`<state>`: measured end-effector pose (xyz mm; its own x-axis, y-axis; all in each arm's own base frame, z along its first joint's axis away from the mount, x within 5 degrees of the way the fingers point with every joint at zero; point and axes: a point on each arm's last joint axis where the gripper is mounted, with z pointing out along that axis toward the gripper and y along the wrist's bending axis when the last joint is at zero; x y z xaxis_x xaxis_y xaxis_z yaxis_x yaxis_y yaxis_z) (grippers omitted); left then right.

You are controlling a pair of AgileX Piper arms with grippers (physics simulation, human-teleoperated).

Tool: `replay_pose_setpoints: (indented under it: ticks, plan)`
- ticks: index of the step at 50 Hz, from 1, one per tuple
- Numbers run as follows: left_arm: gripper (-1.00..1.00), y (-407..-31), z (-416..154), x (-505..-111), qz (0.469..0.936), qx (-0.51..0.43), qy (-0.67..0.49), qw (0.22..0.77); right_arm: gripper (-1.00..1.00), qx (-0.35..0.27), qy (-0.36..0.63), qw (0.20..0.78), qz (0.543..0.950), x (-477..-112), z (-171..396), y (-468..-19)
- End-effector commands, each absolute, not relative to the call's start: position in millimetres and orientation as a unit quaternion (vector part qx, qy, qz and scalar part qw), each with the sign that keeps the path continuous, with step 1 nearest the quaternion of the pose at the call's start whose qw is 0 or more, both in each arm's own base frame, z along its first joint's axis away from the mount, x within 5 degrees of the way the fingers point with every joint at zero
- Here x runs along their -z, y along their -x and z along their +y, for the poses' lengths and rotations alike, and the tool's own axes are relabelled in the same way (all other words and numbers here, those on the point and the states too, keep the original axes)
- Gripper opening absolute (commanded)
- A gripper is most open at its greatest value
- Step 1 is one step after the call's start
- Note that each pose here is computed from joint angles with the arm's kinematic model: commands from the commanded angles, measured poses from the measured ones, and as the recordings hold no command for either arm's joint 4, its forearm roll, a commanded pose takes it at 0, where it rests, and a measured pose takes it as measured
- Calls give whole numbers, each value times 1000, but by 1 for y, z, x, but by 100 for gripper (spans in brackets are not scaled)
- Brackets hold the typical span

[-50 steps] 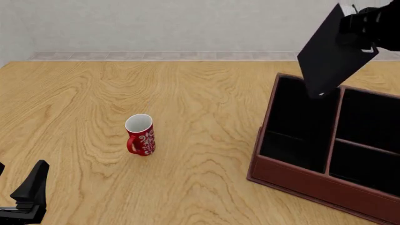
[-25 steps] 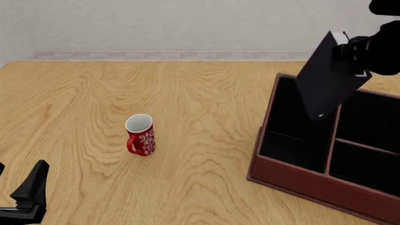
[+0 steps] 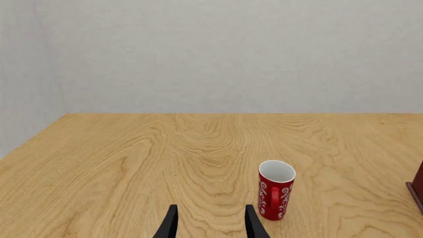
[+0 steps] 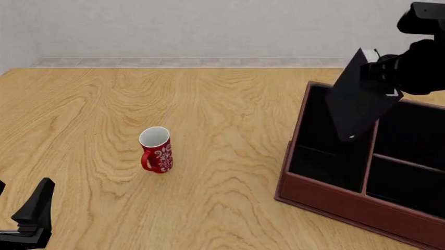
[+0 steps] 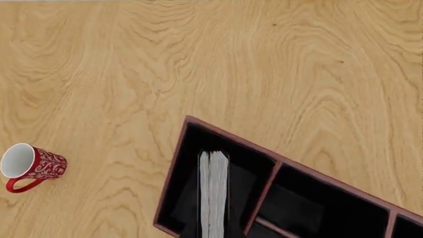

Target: Pick up the book and place it in the left compartment of the caddy.

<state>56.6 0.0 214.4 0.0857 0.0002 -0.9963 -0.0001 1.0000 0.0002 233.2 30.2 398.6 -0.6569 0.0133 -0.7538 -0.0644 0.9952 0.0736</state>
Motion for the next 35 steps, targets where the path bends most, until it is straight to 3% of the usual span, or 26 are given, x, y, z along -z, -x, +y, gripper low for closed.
replay_pose_setpoints:
  ticks: [1,35]
  plan:
    - [100,-57,0,-214,676,0,0,737,-100,-46,1,415,909,-394,26,-236]
    - [100,-57,0,-214,676,0,0,737,-100,-40,5,380,924,-358,27,-247]
